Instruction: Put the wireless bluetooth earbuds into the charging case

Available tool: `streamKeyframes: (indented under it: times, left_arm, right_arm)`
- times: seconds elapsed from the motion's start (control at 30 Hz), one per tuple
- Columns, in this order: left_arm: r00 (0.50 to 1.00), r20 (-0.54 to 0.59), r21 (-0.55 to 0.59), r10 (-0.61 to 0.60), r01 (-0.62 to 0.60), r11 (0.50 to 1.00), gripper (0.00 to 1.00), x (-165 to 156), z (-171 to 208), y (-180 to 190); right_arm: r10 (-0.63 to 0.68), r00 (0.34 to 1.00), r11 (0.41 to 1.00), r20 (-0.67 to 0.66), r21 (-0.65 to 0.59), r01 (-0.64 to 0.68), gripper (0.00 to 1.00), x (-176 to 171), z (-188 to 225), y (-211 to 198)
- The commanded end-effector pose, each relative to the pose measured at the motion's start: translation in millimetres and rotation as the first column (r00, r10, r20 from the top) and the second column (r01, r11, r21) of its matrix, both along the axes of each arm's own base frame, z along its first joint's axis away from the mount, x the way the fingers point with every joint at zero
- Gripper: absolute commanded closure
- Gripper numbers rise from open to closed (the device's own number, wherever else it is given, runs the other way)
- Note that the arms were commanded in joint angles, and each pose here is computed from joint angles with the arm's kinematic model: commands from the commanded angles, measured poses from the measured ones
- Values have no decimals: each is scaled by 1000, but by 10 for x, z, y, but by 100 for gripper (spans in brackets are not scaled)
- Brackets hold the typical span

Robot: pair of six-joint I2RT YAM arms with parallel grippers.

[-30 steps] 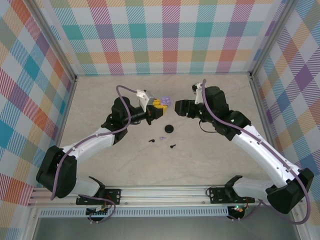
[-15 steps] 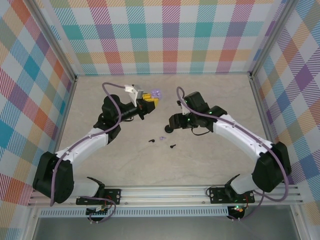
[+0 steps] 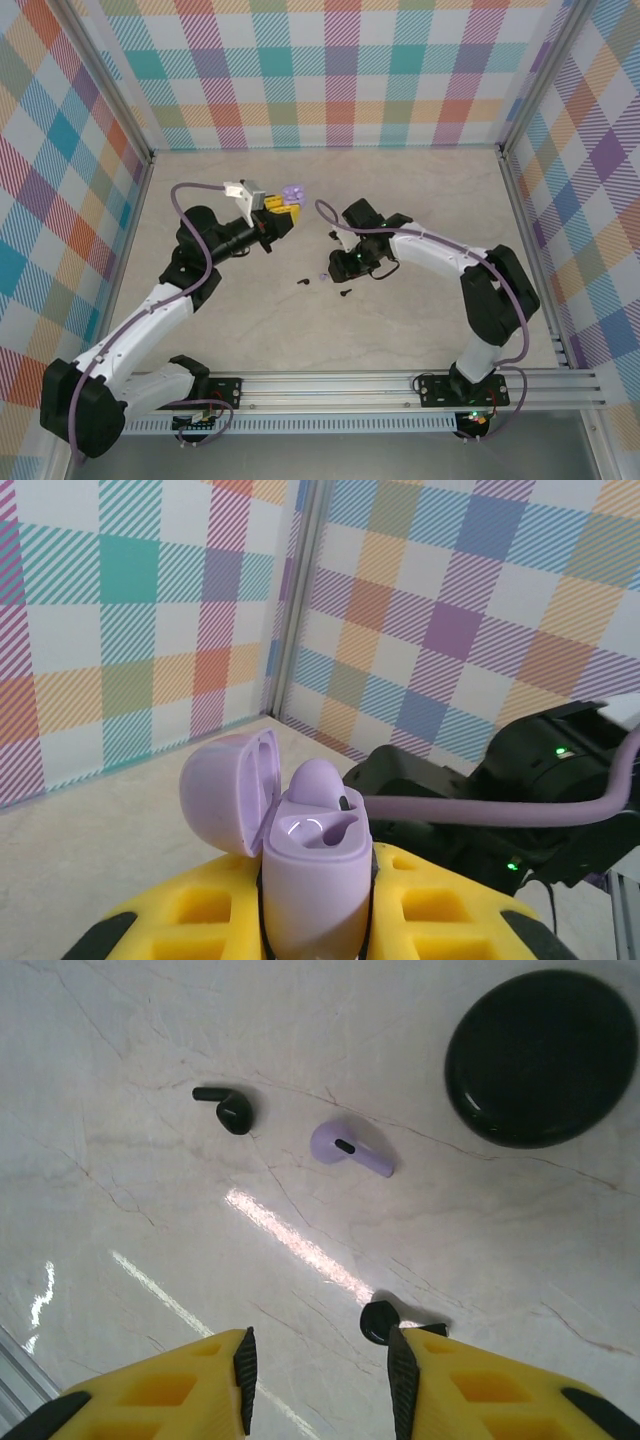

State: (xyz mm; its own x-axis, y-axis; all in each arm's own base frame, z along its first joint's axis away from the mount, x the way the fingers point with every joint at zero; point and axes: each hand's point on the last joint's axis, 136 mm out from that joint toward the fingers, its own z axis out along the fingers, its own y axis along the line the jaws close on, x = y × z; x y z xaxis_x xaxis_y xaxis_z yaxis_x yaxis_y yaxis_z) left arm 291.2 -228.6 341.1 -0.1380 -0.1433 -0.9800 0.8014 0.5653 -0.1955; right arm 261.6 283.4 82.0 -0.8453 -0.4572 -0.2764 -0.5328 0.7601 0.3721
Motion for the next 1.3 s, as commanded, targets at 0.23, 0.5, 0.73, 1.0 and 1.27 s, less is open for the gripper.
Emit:
streamKeyframes:
  times: [0.23,0.5,0.73,1.0,1.27]
  left_arm:
    - [999,-19,2,29,-29,1000,96,-35,-35,93]
    - [999,-18,2,33,-33,999,96,-39,-25,101]
    - [999,-20,-2,30,-30,1000,96,-41,-28,95]
    - [999,-27,6,32,-32,999,96,-25,-65,90]
    - [999,-37,7,31,-30,1000,97,-2,-92,78]
  right_arm:
    - [161,986,987,39,-21,-160,61,139,-107,252]
    - [217,976,976,23,-37,-216,62,222,-248,351]
    - [238,971,968,-8,-74,-238,59,264,-372,361]
    - [245,968,966,-49,-76,-248,55,242,-460,379]
    - [271,960,957,-66,-85,-276,58,213,-554,361]
